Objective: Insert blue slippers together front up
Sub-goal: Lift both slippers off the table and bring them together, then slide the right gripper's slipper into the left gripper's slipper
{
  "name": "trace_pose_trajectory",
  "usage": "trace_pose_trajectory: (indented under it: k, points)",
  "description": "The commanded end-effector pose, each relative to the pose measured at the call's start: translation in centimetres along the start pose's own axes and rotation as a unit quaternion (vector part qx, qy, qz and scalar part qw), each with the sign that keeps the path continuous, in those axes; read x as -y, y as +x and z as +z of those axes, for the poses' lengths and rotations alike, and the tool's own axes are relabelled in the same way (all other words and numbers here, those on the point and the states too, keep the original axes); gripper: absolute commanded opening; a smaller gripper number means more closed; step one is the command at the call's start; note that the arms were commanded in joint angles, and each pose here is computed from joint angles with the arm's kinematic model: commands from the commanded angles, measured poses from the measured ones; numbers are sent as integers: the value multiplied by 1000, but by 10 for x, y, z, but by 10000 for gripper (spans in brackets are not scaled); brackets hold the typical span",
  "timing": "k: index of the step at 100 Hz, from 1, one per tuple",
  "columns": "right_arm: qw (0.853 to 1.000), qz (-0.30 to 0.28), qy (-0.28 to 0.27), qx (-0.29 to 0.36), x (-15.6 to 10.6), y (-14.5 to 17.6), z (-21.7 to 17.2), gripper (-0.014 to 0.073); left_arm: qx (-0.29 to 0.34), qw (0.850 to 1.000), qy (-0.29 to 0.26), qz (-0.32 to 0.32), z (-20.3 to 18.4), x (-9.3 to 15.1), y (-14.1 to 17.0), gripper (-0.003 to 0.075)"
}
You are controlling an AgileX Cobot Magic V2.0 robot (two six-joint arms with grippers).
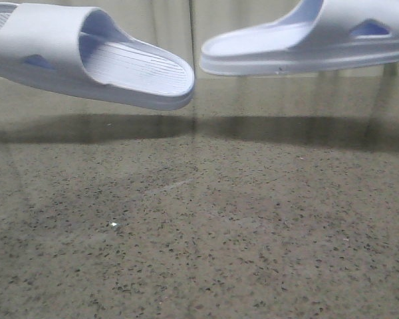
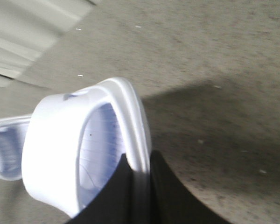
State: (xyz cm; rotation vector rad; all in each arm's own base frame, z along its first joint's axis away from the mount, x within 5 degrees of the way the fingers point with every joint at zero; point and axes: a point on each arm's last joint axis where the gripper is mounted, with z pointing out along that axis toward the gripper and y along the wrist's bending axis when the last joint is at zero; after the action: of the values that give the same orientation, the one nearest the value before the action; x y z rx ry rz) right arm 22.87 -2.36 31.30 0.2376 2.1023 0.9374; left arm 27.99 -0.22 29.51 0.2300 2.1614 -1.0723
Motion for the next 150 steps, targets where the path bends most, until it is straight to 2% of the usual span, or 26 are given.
trace_pose_trajectory:
  k: [1, 21, 43, 62, 103, 133, 150]
  points:
    - [998, -11, -49, 37, -17, -10, -8, -104, 35, 999, 38, 4, -10, 20, -13, 15]
    - [997, -18, -65, 42, -19, -11, -7, -104, 50, 994, 95, -16, -11, 30, -16, 15]
    - [995, -10, -99, 31, -17, -12, 2, -104, 36, 993, 110, -19, -3, 38, -14, 15]
    - [993, -34, -111, 17, -18, -9, 16, -104, 24, 991, 132, -25, 7, 49, -12, 15]
    - [994, -43, -101, 10, -5, -10, 37, -104, 4, 984, 157, -81, 18, 59, -10, 15]
    - [992, -30, -120, -34, 3, 0, 63, -104, -20, 980, 179, -85, 29, 72, -5, 15]
    - [985, -30, -156, -64, -2, 2, 84, -104, -33, 978, 189, -84, 35, 79, -2, 15]
